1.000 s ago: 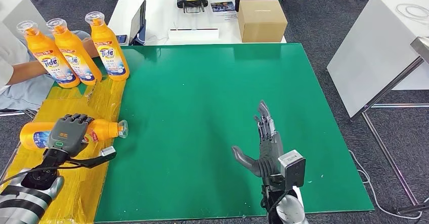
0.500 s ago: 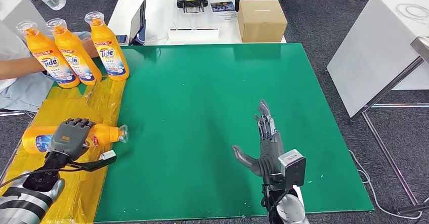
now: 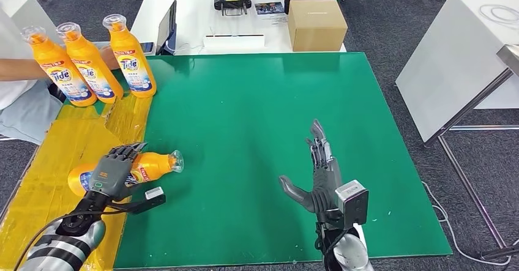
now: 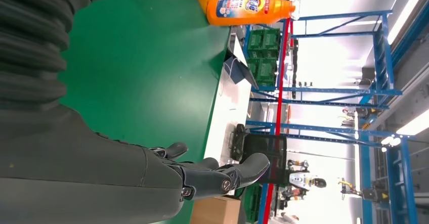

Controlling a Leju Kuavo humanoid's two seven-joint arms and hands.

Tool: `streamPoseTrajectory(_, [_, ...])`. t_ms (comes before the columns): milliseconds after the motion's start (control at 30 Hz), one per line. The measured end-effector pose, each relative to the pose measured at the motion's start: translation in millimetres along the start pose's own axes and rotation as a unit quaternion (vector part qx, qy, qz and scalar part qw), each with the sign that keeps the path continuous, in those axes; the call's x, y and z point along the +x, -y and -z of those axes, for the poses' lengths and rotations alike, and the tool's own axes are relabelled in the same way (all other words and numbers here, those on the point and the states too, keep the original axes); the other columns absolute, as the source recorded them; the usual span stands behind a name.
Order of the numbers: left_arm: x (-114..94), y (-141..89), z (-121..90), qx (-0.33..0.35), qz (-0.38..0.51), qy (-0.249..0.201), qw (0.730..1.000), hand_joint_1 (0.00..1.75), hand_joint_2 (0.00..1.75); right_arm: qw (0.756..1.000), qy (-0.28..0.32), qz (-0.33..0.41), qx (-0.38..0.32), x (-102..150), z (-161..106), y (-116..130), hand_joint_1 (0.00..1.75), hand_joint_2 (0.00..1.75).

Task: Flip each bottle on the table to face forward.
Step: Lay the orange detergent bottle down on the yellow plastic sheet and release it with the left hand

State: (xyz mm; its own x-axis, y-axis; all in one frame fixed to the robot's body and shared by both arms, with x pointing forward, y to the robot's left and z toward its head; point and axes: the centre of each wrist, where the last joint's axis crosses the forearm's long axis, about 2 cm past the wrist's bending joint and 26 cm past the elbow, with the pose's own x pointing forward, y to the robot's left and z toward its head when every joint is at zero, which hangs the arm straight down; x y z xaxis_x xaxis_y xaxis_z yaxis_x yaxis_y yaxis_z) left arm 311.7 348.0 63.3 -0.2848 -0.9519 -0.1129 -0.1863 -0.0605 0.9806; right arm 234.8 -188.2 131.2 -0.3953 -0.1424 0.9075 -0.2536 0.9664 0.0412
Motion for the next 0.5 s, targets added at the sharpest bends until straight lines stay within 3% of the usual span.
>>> streamPoseTrajectory(500, [22.9,3.7,1.9,0.015,-0.028,0.007,0.999,0.00,1.75,1.000,0.001,-0.004,0.000,-0.2,0.8,2.0,0.00,1.75])
